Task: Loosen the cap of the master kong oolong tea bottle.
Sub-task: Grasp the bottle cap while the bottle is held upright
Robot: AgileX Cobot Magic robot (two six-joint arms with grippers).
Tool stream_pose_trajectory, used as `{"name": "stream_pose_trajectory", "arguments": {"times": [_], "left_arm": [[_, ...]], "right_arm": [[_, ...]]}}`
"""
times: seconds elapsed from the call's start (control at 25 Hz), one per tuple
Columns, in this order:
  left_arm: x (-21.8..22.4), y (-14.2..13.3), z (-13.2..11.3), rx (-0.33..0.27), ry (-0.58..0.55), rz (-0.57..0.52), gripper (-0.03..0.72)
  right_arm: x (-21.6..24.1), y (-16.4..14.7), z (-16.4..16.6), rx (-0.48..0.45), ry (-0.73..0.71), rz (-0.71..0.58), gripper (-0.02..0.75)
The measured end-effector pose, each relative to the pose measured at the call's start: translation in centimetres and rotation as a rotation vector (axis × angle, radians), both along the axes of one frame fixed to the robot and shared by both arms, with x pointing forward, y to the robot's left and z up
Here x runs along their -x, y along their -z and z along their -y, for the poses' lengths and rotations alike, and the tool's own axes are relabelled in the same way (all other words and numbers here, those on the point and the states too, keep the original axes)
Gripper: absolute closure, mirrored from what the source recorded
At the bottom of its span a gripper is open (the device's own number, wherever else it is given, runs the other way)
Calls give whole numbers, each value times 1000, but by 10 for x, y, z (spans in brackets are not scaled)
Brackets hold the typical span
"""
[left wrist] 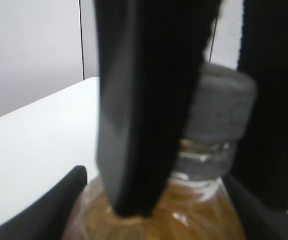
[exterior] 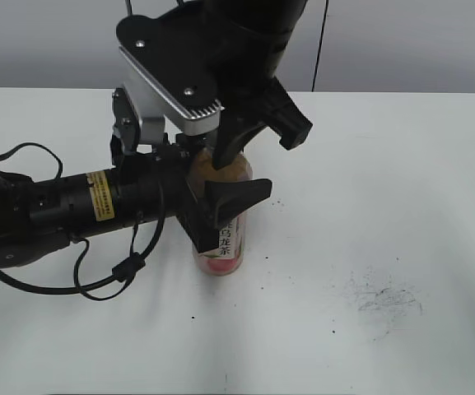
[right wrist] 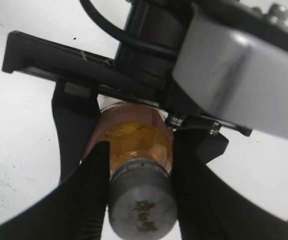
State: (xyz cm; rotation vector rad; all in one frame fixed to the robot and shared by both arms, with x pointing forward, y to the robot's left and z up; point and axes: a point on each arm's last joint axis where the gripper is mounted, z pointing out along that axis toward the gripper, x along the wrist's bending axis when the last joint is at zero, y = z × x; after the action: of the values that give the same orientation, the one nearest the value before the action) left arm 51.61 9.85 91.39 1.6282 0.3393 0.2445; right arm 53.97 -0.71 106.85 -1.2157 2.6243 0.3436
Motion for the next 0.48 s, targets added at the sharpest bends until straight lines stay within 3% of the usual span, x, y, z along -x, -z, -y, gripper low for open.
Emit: {"name": "stream_pose_trajectory", "arguments": {"times": [0.24,0.4,0.48], "left_arm": [[0,0,0,0,-2,-1,241],[0,0,0,0,-1,-1,241],[0,0,0,3,-5,-7,241]], "right_arm": [[0,0,0,0,-8,2,454],[0,0,0,-15,121,-38,449],[-1,0,0,-26,218,-61,401]]}}
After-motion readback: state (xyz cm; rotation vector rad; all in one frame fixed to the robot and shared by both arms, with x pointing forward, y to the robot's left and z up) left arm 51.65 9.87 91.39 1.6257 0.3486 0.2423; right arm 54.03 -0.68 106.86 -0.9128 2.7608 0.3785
